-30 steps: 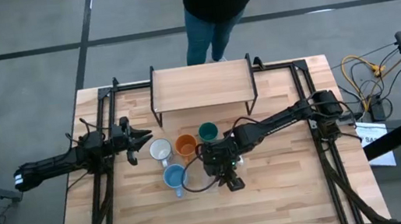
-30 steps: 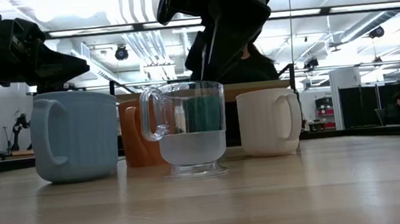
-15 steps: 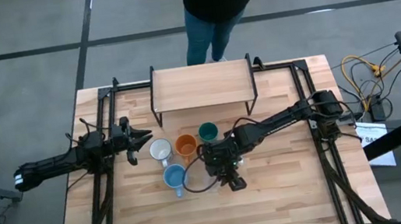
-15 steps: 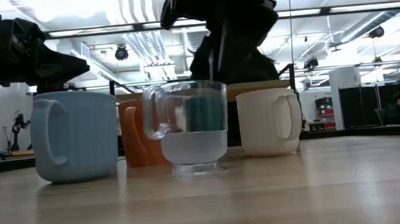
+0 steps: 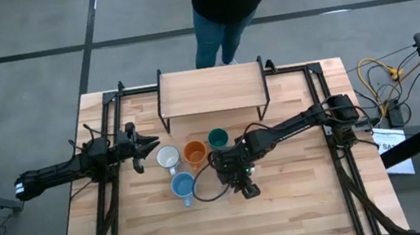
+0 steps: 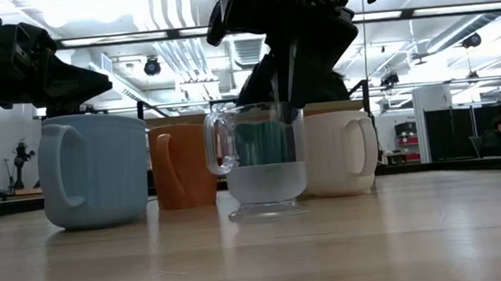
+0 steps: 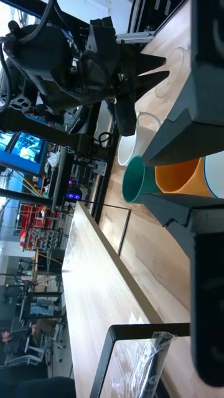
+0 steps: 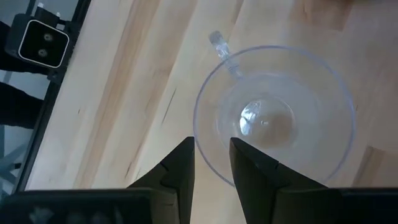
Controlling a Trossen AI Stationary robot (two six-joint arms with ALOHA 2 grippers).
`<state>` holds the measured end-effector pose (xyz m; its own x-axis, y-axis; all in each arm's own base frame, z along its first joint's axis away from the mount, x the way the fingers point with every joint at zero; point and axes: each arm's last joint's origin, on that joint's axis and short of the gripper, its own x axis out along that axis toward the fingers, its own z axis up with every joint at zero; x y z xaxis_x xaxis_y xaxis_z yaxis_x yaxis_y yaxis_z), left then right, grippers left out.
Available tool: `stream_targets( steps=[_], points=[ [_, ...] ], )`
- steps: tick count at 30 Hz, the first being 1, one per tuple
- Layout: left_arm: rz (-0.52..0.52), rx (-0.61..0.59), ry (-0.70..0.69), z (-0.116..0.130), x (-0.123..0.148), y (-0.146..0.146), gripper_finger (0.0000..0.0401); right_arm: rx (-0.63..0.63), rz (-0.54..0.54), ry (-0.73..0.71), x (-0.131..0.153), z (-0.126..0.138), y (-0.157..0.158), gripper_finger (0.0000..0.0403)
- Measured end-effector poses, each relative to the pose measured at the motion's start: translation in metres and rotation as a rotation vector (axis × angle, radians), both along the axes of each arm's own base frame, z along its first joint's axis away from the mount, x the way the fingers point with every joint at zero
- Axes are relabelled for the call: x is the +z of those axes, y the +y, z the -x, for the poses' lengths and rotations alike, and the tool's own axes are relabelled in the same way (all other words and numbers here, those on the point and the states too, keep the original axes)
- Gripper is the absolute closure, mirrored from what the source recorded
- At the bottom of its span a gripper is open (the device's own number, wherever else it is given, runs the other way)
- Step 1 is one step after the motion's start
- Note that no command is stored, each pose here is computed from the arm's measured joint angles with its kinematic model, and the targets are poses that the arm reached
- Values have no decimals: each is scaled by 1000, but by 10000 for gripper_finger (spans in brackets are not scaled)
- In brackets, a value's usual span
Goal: Stack small to large cups/mugs on shelf
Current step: Put the transparent mug on the shelf
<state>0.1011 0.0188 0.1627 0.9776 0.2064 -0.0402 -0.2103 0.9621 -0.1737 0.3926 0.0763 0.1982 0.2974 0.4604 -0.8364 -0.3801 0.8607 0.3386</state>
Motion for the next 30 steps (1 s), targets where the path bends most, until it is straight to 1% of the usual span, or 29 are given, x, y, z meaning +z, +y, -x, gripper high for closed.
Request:
stream_targets(
  steps=[8, 30],
  points=[
    [0, 0, 0, 0, 0, 0, 333, 31, 24, 52, -3, 6, -3, 307],
    [0, 0, 0, 0, 0, 0, 333, 41, 36, 83, -4, 9, -9, 307]
  ],
)
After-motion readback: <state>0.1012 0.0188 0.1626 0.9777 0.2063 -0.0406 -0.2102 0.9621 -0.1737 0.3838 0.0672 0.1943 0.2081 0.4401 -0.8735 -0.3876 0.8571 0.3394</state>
